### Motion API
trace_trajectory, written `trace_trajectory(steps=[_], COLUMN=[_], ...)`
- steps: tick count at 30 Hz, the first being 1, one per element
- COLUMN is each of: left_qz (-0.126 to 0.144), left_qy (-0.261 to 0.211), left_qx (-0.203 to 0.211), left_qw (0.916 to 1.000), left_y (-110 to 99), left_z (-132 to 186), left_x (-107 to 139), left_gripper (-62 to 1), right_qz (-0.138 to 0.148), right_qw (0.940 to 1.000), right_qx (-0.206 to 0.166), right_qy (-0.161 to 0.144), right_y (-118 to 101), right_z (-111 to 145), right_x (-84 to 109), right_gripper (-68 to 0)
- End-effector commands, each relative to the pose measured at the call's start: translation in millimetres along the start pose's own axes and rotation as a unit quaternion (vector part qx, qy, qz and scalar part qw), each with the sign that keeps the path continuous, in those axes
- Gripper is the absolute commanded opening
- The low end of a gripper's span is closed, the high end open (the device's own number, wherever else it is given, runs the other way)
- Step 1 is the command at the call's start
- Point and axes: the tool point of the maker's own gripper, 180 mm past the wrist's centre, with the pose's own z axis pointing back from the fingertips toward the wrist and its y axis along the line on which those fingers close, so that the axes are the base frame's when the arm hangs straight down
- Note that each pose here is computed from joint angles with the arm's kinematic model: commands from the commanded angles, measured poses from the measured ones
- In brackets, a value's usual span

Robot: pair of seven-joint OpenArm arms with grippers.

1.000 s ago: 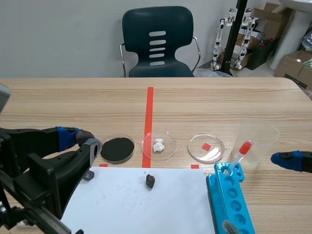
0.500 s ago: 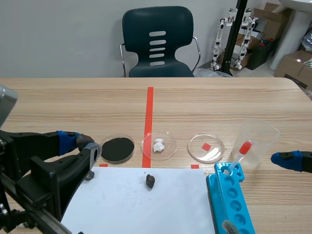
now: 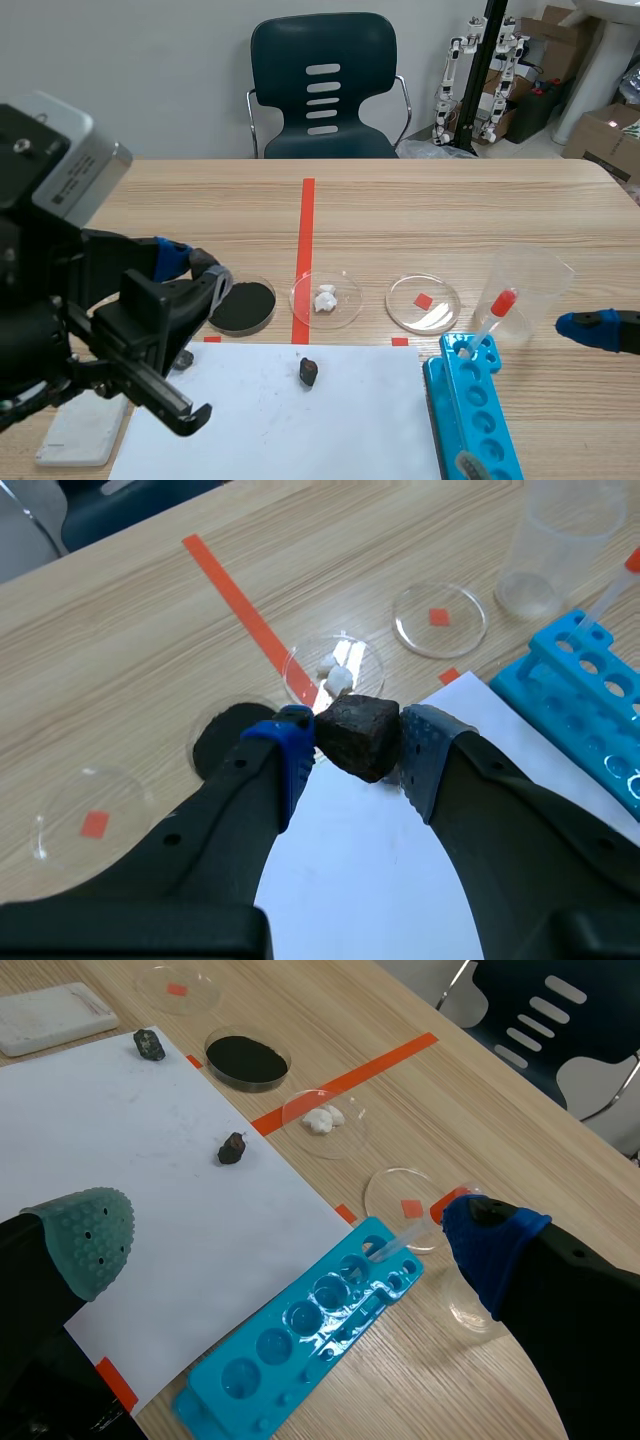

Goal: Put the middle mineral back

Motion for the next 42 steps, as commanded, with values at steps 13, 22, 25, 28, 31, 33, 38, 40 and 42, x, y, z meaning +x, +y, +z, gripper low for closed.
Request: trace_trajectory(steps=[13, 22, 25, 28, 31, 33, 38, 40, 42], left_qz=[0.142, 0.208, 0.217, 0.227, 0.239, 0.245, 0.257, 0.258, 0.263], left_qy=[0.164, 0.259, 0.29, 0.312, 0.329, 0.34, 0.364, 0.371, 0.379], left_qx=[0.062, 0.09, 0.09, 0.092, 0.1, 0.105, 0.114, 0.115, 0.117], left_qw=[0.9743, 0.9388, 0.9278, 0.9181, 0.9083, 0.9019, 0.8879, 0.8845, 0.8798], left_y=[22.4, 22.7, 17.9, 14.5, 13.0, 13.4, 15.8, 17.0, 17.6], left_z=[-61.4, -81.6, -84.9, -87.6, -89.8, -91.1, -93.5, -95.2, -97.2], left_x=[-79.4, -106.9, -114.3, -117.7, -119.9, -121.9, -127.2, -128.3, -129.7], left_gripper=[-49.8, -49.8, -49.8, -49.8, -49.8, -49.8, -49.8, -49.8, -49.8], right_qz=[0.004, 0.004, 0.004, 0.004, 0.004, 0.004, 0.004, 0.004, 0.004], right_qw=[0.9999, 0.9999, 0.9999, 0.9999, 0.9999, 0.9999, 0.9999, 0.9999, 0.9999], right_qx=[-0.003, -0.003, -0.003, -0.003, -0.003, -0.003, -0.003, -0.003, -0.003], right_qy=[-0.012, -0.012, -0.012, -0.012, -0.012, -0.012, -0.012, -0.012, -0.012], right_y=[-4.0, -4.0, -4.0, -4.0, -4.0, -4.0, -4.0, -4.0, -4.0], right_z=[-0.9, -0.9, -0.9, -0.9, -0.9, -0.9, -0.9, -0.9, -0.9], right_x=[6.0, 6.0, 6.0, 6.0, 6.0, 6.0, 6.0, 6.0, 6.0], right_gripper=[-2.0, -2.0, -2.0, -2.0, -2.0, -2.0, -2.0, -2.0, -2.0])
